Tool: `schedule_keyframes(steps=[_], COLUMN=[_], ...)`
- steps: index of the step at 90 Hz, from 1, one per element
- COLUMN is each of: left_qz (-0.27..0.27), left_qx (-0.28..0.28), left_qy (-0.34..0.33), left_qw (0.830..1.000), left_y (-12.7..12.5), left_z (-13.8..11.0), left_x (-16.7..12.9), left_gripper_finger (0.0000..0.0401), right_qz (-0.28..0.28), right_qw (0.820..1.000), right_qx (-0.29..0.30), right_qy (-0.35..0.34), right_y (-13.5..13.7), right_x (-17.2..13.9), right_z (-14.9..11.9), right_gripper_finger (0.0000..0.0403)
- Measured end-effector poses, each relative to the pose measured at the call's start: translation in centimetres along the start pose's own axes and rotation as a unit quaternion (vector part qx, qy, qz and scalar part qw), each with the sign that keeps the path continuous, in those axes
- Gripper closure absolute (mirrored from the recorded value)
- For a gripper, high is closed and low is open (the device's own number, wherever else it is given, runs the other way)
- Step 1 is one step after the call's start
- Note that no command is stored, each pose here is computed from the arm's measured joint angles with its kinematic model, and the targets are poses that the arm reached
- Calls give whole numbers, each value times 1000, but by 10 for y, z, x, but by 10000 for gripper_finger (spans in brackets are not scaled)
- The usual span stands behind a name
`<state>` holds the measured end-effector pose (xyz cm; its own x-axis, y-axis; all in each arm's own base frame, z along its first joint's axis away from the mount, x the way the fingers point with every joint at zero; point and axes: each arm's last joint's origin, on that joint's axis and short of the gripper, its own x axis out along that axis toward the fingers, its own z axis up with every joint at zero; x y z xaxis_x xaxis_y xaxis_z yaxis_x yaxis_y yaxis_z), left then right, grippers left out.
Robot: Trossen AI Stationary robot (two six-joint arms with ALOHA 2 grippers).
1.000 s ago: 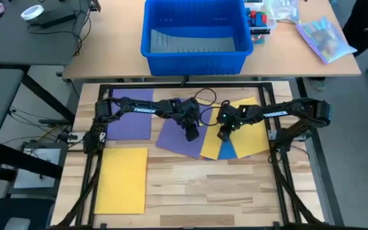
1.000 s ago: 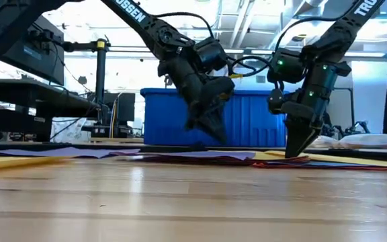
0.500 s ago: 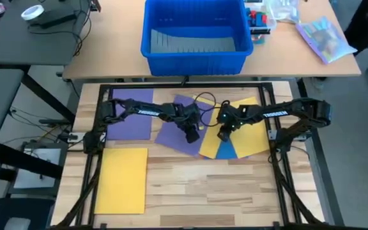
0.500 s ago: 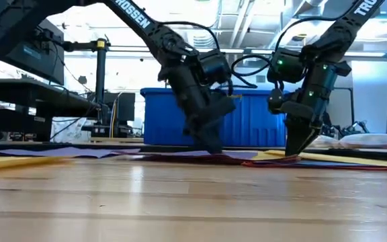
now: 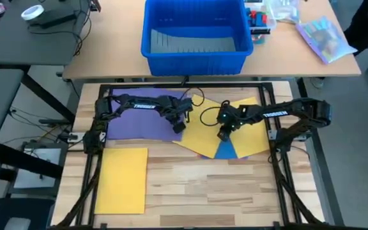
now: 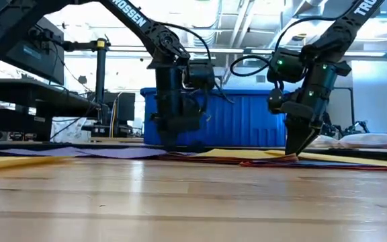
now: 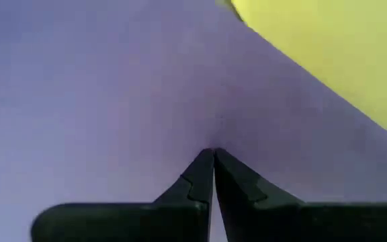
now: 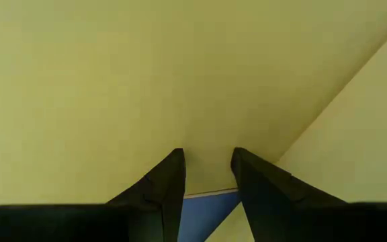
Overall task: Organize paper
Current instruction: Stack the purple colored paper on top of the other purple colored papers
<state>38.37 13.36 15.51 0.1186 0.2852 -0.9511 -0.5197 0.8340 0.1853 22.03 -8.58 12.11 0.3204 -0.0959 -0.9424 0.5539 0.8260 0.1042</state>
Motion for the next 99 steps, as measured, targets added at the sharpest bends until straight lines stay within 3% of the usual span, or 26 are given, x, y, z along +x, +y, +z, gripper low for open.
schedule_keyframes(steps=[30,41,49,55,67,80,99], left_qz=[27,-24,-75,-105,-117,-106,-15], left_qx=[-57,-18,7,20,49,81,96], left_qy=[46,-41,-143,-161,-93,-23,65], left_qw=[997,999,987,981,988,991,993], left_y=[16,13,7,4,6,13,32], left_z=[-8,8,26,30,21,9,-8], left_x=[-7,-21,-39,-37,-4,3,4], left_gripper_finger=[401,401,401,401,401,401,401], right_qz=[0,0,0,0,0,-3,-6], right_qw=[1000,1000,1000,1000,1000,1000,1000], right_qx=[0,0,0,0,-2,-6,-15], right_qy=[0,-1,-1,-1,1,2,17], right_y=[0,0,0,0,0,2,0], right_x=[0,0,0,0,0,0,0], right_z=[0,0,0,0,0,-1,-3], right_gripper_finger=[280,280,280,280,280,280,280])
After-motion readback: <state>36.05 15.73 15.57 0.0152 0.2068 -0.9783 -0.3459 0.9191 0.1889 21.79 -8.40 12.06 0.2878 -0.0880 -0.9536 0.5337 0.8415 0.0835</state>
